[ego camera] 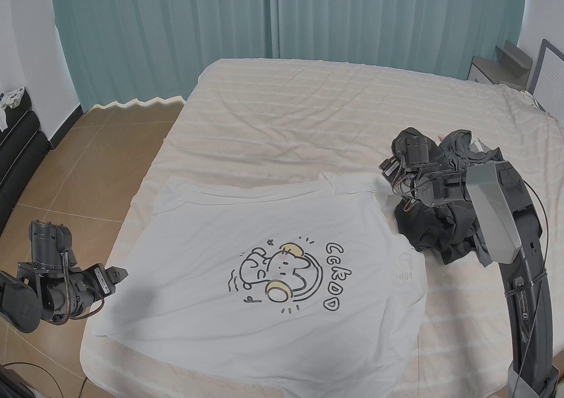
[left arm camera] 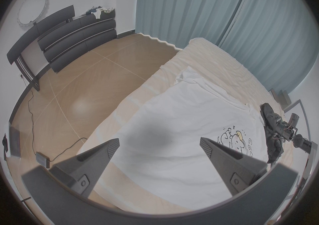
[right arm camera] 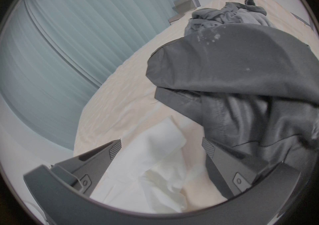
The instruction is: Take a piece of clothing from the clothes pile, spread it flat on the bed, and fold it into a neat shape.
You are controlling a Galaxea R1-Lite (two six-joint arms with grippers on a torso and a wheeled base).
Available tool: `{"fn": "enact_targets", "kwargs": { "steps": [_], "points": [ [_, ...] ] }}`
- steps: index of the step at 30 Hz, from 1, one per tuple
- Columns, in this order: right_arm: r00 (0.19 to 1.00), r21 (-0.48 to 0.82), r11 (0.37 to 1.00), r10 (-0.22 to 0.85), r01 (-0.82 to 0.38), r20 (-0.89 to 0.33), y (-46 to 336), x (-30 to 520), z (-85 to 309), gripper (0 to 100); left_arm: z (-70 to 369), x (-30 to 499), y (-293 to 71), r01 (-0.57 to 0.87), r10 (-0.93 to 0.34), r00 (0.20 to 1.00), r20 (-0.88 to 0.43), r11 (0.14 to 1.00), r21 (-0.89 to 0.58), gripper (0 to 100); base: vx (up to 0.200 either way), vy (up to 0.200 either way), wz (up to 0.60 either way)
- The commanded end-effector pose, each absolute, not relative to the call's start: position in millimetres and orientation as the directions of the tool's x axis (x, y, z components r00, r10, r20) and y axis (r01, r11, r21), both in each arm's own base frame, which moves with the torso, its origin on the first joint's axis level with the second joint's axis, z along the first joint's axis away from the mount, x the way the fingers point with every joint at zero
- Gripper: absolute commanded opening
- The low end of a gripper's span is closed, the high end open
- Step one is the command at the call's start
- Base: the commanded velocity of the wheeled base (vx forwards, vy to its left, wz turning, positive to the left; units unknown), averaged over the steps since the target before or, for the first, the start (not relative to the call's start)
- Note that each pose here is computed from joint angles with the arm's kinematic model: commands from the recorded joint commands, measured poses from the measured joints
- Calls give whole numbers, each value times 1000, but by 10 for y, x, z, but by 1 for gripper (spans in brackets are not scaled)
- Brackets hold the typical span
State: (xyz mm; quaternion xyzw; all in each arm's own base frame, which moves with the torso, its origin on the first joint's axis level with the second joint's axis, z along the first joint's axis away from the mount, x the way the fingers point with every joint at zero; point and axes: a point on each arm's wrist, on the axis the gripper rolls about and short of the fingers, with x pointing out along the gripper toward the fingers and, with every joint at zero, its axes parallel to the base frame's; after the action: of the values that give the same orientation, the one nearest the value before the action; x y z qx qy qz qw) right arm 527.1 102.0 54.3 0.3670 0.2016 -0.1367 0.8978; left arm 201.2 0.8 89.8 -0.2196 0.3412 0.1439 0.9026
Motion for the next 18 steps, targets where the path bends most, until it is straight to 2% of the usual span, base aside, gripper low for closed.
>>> {"fn": "enact_targets", "kwargs": {
  "steps": [1,5,8,11,14,16,18],
  "points": [
    [879,640,650,-94,410,-468,1030,5126,1012,100,976,1991,-8,-359,38,757,-653,858,-367,100,0,0,0],
    [915,715,604,-63,353,-399,1005,4877,1744,100,1217,1985,-21,-297,-21,835,-550,824,-483,100,0,0,0],
    [967,783,591,19,193,-253,1000,4621,2355,100,1368,2134,-27,-271,-14,867,-498,825,-495,100,0,0,0],
    [957,768,619,86,166,-276,970,4329,2263,100,1440,2393,-27,-275,0,874,-486,825,-493,100,0,0,0],
    [945,710,698,160,96,-285,938,3984,1907,100,1388,2815,-14,-320,46,859,-509,826,-465,100,0,0,0],
    [944,694,716,170,78,-282,937,3897,1806,100,1347,2928,-6,-329,48,851,-523,825,-460,100,0,0,0],
    [935,662,748,203,43,-290,953,3528,1454,100,1183,3279,6,-367,49,807,-589,823,-433,100,0,0,0]
  ]
}}
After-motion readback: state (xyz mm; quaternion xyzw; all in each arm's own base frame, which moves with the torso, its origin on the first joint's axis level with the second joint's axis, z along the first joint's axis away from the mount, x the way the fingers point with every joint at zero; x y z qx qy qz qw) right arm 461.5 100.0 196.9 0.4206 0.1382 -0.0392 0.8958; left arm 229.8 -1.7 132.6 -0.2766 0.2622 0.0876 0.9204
